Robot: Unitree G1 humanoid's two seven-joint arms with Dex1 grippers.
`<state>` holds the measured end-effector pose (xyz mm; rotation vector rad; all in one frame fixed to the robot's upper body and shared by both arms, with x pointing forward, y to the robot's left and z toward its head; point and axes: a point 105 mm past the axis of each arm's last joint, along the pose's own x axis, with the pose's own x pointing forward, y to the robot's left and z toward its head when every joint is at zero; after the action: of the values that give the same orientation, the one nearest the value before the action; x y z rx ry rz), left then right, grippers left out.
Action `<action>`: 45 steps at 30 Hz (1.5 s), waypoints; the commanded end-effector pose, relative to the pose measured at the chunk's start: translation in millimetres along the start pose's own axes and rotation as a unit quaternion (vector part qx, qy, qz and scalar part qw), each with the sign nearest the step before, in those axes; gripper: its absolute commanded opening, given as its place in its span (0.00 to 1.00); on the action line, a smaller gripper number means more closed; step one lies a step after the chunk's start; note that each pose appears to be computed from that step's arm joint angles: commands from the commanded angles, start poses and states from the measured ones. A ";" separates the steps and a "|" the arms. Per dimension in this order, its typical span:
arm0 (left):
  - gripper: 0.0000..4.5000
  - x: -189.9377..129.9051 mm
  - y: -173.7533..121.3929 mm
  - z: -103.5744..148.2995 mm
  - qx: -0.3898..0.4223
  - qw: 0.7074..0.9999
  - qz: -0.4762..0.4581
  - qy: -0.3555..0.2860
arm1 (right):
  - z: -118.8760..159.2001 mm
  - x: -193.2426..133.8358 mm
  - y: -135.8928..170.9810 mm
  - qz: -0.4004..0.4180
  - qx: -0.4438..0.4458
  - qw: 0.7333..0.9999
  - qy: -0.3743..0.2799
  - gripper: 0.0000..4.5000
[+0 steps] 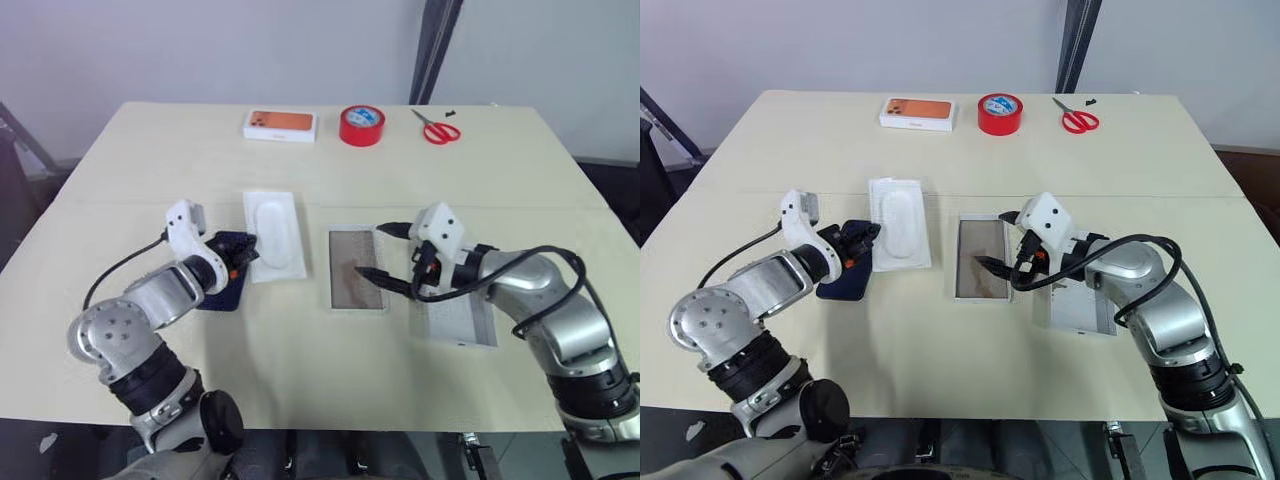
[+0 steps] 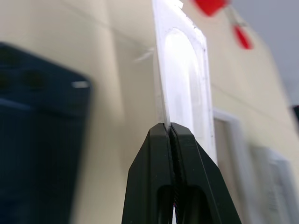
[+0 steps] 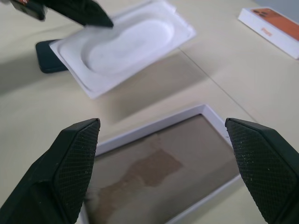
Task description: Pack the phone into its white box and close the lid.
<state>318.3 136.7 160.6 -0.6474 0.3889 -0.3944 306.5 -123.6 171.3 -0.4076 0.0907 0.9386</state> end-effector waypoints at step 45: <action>0.88 -15.8 -5.2 -10.4 0.245 0.966 -0.077 0.030 | -7.7 50.6 6.4 -0.024 -0.006 0.996 0.090 0.01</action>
<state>304.8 140.7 146.9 -0.2780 0.3702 -0.5543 325.4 -88.6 142.7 -0.4666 0.2595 0.8914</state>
